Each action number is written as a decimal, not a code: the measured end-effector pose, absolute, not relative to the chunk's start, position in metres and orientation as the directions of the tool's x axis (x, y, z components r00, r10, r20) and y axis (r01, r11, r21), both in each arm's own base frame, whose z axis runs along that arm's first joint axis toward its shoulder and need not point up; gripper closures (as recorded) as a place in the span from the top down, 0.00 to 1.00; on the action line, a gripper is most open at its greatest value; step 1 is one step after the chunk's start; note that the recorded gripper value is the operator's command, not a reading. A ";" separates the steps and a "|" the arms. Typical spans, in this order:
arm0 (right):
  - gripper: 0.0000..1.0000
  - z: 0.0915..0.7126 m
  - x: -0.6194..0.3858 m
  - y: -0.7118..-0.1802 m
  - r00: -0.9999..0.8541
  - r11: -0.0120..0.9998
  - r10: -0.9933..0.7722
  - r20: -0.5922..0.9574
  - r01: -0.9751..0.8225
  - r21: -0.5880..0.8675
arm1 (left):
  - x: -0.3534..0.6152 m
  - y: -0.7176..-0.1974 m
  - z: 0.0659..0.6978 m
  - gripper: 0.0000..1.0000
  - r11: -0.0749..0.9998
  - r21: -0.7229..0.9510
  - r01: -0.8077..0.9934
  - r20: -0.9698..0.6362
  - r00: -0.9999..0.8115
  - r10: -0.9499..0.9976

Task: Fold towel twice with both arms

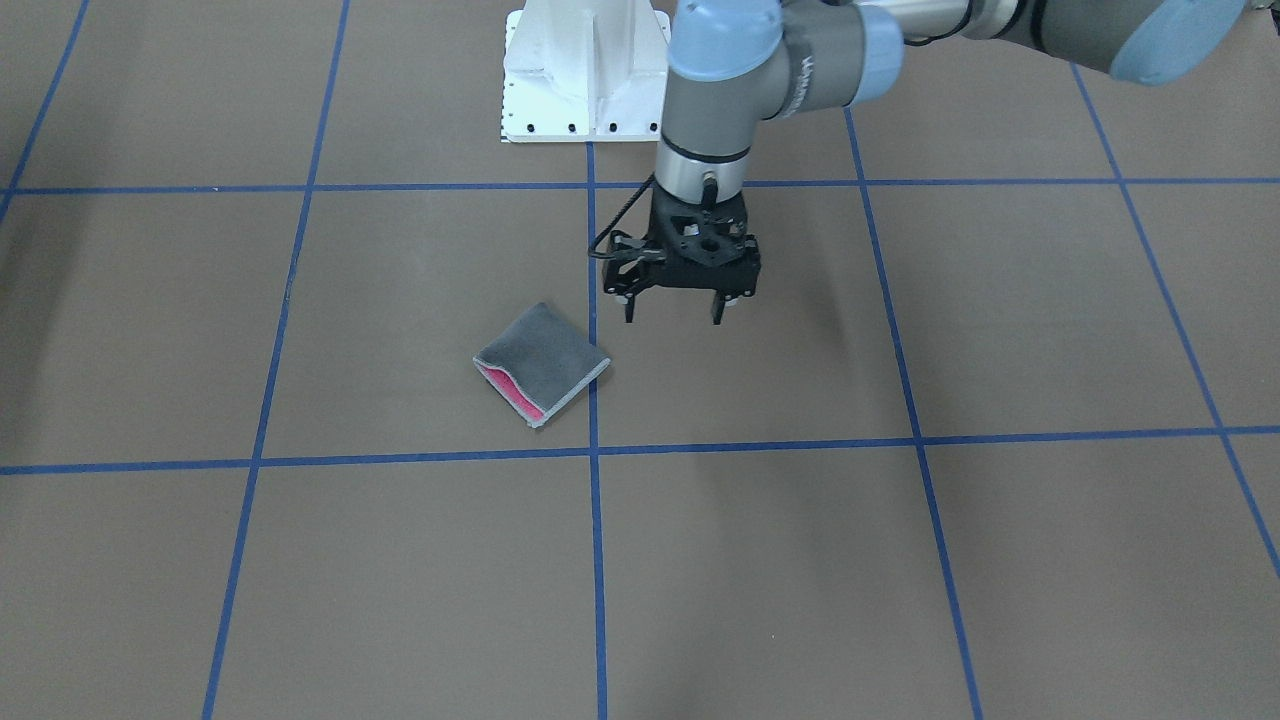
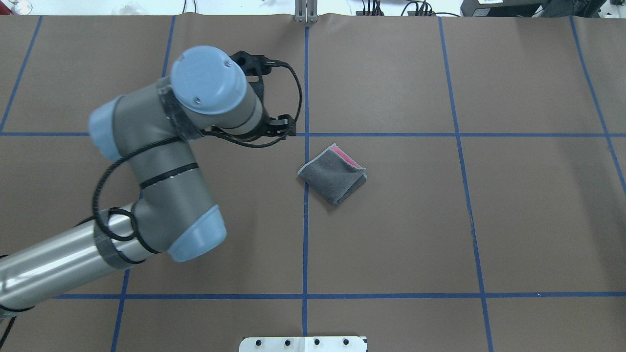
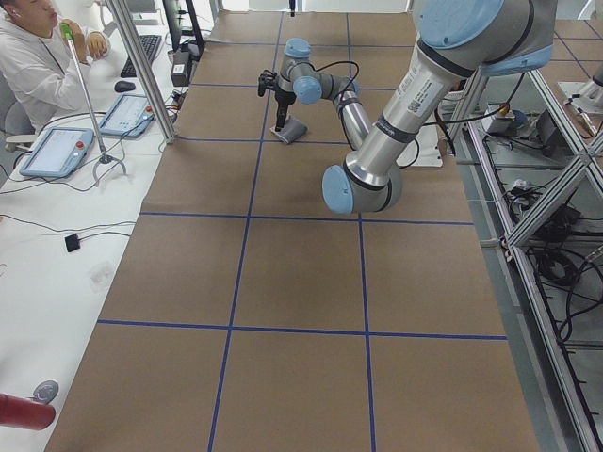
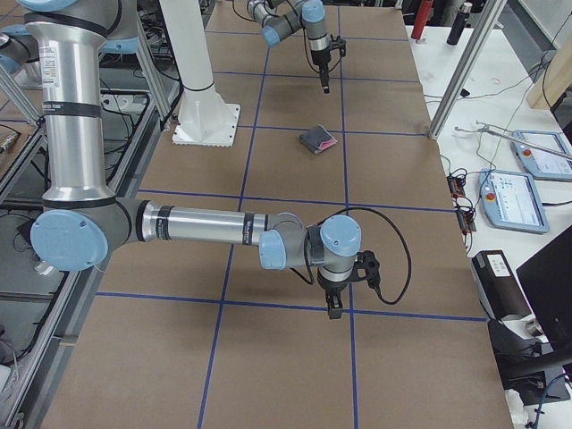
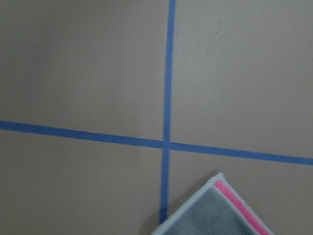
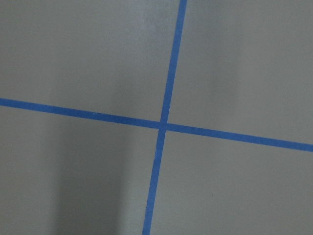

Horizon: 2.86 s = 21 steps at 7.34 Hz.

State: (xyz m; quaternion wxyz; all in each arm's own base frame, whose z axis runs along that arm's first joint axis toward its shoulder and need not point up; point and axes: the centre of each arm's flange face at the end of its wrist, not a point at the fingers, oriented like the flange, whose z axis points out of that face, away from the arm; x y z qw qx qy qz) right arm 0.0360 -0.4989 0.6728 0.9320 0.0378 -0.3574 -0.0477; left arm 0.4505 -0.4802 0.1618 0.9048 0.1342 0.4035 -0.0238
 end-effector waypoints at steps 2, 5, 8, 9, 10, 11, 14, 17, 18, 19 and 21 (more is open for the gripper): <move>1.00 0.679 0.038 -0.492 0.740 0.994 -0.104 0.664 0.059 0.091 | 0.346 -0.481 0.222 1.00 0.958 0.284 0.029 -0.661 0.730 0.174; 1.00 0.683 0.039 -0.489 0.741 0.996 -0.091 0.665 0.052 0.079 | 0.185 -0.502 0.332 1.00 0.946 0.303 -0.116 -0.604 0.744 0.285; 1.00 0.681 0.043 -0.489 0.741 0.996 -0.086 0.666 0.042 0.082 | 0.074 -0.487 0.444 1.00 0.987 0.140 -0.083 -0.658 0.737 0.155; 1.00 0.680 0.044 -0.490 0.741 0.996 -0.086 0.666 0.041 0.083 | 0.059 -0.480 0.472 1.00 0.992 0.098 -0.077 -0.656 0.744 0.122; 1.00 0.680 0.044 -0.491 0.741 0.996 -0.085 0.666 0.040 0.083 | 0.042 -0.477 0.491 1.00 0.992 0.092 -0.084 -0.651 0.749 0.123; 1.00 0.680 0.044 -0.491 0.741 0.996 -0.085 0.666 0.040 0.084 | 0.026 -0.471 0.506 1.00 0.990 0.101 -0.101 -0.646 0.750 0.142; 1.00 0.680 0.044 -0.490 0.739 0.996 -0.086 0.668 0.040 0.084 | -0.038 -0.434 0.563 1.00 0.987 0.118 -0.111 -0.638 0.753 0.161; 1.00 0.681 0.045 -0.489 0.738 0.996 -0.085 0.670 0.039 0.082 | -0.065 -0.399 0.613 1.00 0.993 0.104 -0.059 -0.692 0.713 0.115; 1.00 0.680 0.044 -0.489 0.738 0.996 -0.086 0.670 0.040 0.084 | -0.065 -0.398 0.616 1.00 0.996 0.085 -0.026 -0.699 0.710 0.078; 1.00 0.680 0.044 -0.489 0.737 0.996 -0.086 0.670 0.040 0.084 | -0.066 -0.398 0.615 1.00 0.997 0.074 0.006 -0.703 0.710 0.048; 1.00 0.680 0.044 -0.489 0.737 0.996 -0.086 0.670 0.039 0.085 | -0.066 -0.401 0.611 1.00 0.996 0.082 0.026 -0.704 0.709 0.039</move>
